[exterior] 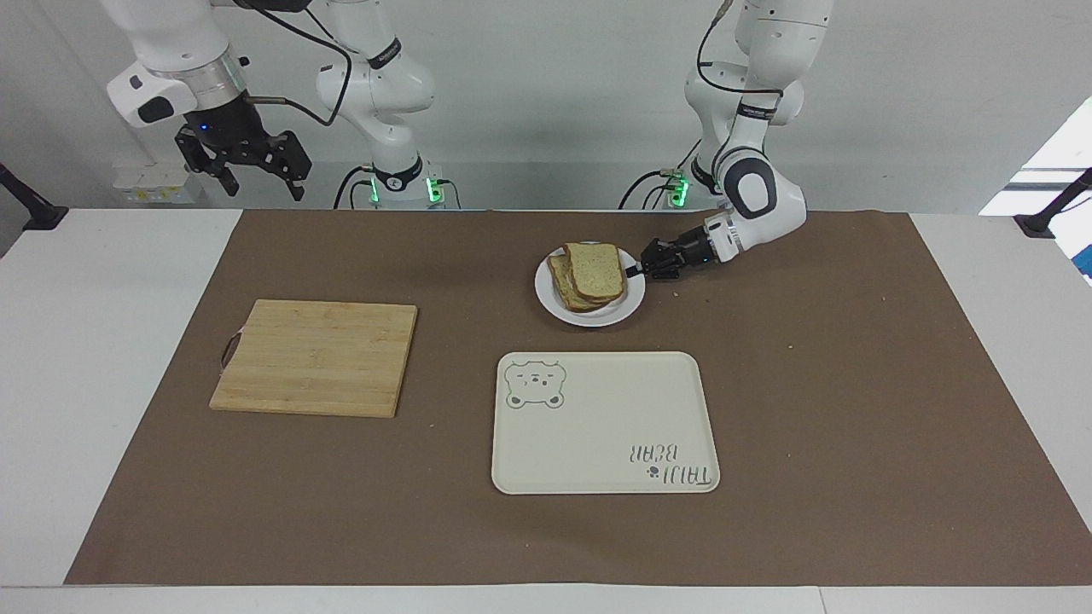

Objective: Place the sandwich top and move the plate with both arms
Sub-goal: 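Push the plate with the left gripper onto the bear tray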

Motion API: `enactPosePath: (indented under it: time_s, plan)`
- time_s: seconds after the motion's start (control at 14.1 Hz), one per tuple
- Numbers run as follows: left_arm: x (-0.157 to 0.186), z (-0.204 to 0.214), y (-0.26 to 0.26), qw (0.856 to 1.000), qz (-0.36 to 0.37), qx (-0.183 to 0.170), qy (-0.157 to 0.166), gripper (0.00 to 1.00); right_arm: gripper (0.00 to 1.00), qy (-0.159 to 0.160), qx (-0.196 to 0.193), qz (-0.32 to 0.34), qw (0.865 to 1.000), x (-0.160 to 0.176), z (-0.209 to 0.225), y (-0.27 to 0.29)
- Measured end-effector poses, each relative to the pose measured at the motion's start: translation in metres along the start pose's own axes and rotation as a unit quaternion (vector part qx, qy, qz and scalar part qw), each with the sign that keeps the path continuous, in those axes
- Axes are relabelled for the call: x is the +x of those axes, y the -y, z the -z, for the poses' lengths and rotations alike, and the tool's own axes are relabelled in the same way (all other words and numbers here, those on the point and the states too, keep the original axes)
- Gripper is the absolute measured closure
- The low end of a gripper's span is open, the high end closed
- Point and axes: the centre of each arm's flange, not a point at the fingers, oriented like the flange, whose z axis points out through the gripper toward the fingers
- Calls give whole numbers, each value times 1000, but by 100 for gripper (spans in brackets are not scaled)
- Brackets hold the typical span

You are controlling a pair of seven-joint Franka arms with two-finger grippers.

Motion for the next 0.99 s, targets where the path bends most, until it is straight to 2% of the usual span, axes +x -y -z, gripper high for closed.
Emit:
enactPosePath:
  time_s: [0.42, 0.71, 0.99]
  plan:
    - [61, 31, -23, 998, -9, -37, -50, 96, 0, 0, 0, 0, 1000, 0, 0, 0]
    - [117, 34, -36, 997, 9, -39, -71, 96, 0, 0, 0, 0, 1000, 0, 0, 0]
    - [153, 30, -38, 996, 25, -26, -86, 96, 0, 0, 0, 0, 1000, 0, 0, 0]
